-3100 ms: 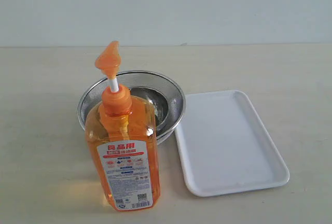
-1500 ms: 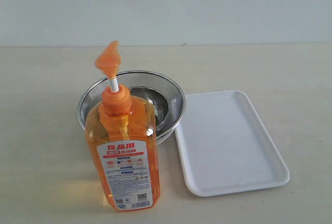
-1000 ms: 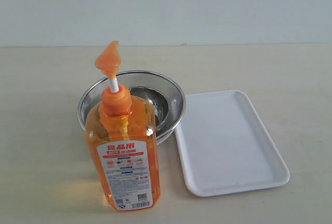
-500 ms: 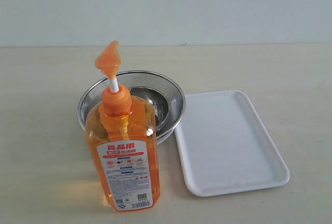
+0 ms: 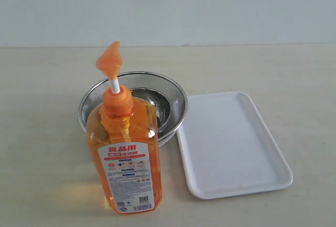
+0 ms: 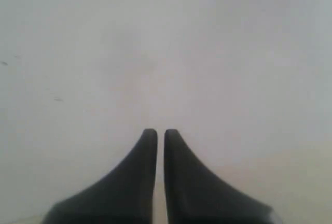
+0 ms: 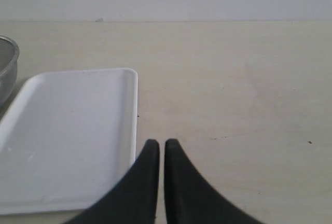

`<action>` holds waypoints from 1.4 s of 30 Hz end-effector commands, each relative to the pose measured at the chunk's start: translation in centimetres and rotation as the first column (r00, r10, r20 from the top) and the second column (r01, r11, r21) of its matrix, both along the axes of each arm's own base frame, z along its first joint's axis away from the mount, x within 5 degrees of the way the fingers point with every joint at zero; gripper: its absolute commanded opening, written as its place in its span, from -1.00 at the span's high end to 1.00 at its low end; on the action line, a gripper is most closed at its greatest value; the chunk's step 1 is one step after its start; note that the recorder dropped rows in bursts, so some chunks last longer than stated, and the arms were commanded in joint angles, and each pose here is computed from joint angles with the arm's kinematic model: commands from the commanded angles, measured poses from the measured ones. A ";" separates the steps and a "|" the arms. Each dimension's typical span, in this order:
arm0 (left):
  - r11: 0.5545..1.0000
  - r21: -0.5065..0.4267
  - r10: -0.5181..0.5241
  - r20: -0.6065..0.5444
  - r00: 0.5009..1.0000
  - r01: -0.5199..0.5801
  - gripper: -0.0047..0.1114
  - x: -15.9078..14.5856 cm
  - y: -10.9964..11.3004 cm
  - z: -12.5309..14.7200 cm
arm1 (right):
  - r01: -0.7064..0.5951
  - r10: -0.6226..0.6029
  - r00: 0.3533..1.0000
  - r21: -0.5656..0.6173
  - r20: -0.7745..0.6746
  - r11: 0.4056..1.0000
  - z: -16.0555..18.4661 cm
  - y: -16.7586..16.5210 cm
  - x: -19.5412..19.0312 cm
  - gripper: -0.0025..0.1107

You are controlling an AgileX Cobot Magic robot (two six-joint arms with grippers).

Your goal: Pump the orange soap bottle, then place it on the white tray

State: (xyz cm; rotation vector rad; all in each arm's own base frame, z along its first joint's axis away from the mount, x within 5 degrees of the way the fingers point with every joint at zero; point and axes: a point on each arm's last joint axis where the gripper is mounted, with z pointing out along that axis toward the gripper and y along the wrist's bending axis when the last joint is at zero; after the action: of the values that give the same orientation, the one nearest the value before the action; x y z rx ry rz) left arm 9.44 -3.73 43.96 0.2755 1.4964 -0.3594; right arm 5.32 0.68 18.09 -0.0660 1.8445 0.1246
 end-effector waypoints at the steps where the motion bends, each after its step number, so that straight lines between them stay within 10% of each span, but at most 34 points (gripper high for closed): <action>1: 0.957 0.076 -0.279 -0.036 0.960 0.281 0.84 1.1 -2.5 0.4 | 0.003 -0.003 1.000 0.002 0.012 1.000 0.1 0.0 0.0 0.93; 8: 0.794 0.249 -0.548 -0.101 0.831 0.554 0.84 -0.1 -4.4 0.5 | 0.003 -0.003 1.000 0.002 0.012 1.000 0.1 0.0 0.0 0.93; 42: 0.897 0.255 -0.290 -0.273 0.917 0.360 0.84 3.4 -2.6 -8.9 | 0.003 -0.003 1.000 0.003 0.024 1.000 0.2 0.0 0.0 0.93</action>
State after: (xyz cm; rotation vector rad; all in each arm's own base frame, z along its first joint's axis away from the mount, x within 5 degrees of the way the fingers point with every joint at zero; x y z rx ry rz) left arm 12.91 -6.60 35.35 0.7869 1.7257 -0.4714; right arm 5.33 0.68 18.10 -0.0659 1.8427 0.1247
